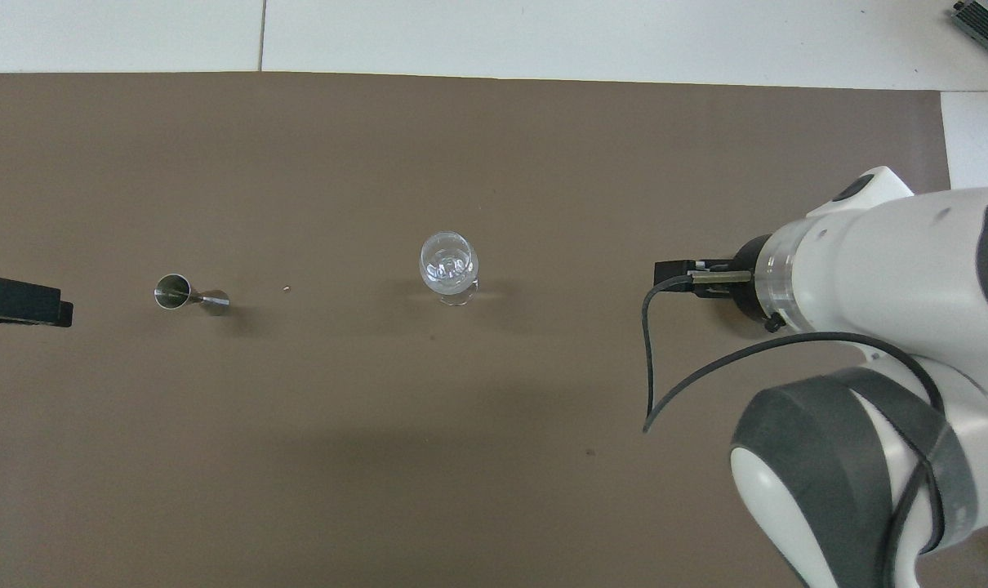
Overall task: Pour wine and add ice with both arms
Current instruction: 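Carry the green cup back and lower it onto the table with the right gripper, then open the right gripper and draw it back from the green cup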
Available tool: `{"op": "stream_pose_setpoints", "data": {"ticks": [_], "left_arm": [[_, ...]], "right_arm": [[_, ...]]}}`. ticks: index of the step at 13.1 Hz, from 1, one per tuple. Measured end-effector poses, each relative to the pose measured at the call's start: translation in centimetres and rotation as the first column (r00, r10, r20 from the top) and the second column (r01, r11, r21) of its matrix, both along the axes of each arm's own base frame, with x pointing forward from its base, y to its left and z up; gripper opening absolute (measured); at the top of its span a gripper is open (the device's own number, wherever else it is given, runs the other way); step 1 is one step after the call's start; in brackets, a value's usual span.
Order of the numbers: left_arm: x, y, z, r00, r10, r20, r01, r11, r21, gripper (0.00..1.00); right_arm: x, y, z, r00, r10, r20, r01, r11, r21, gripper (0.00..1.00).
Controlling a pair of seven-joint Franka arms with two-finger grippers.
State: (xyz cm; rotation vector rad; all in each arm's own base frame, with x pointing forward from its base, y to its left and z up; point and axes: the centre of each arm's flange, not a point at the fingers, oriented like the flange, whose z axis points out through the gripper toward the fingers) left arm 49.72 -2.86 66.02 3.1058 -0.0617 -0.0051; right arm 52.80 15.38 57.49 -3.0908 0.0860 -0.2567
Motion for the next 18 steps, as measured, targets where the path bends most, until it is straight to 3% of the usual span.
{"op": "stream_pose_setpoints", "data": {"ticks": [5, 13, 18], "left_arm": [[0.0, 0.0, 0.0, 1.0, 0.0, 0.0, 0.0, 1.0, 0.0, 1.0], [0.0, 0.0, 0.0, 1.0, 0.0, 0.0, 0.0, 1.0, 0.0, 1.0], [0.0, 0.0, 0.0, 1.0, 0.0, 0.0, 0.0, 1.0, 0.0, 1.0]], "right_arm": [[0.6, -3.3, 0.3, 0.999, 0.048, 0.008, -0.047, 0.999, -0.02, 1.0], [-0.2, -9.8, 2.9, 0.992, 0.121, 0.021, -0.119, 0.991, -0.061, 1.0], [-1.1, -13.3, 1.8, 0.989, 0.107, -0.097, -0.112, 0.993, -0.046, 1.0]]}}
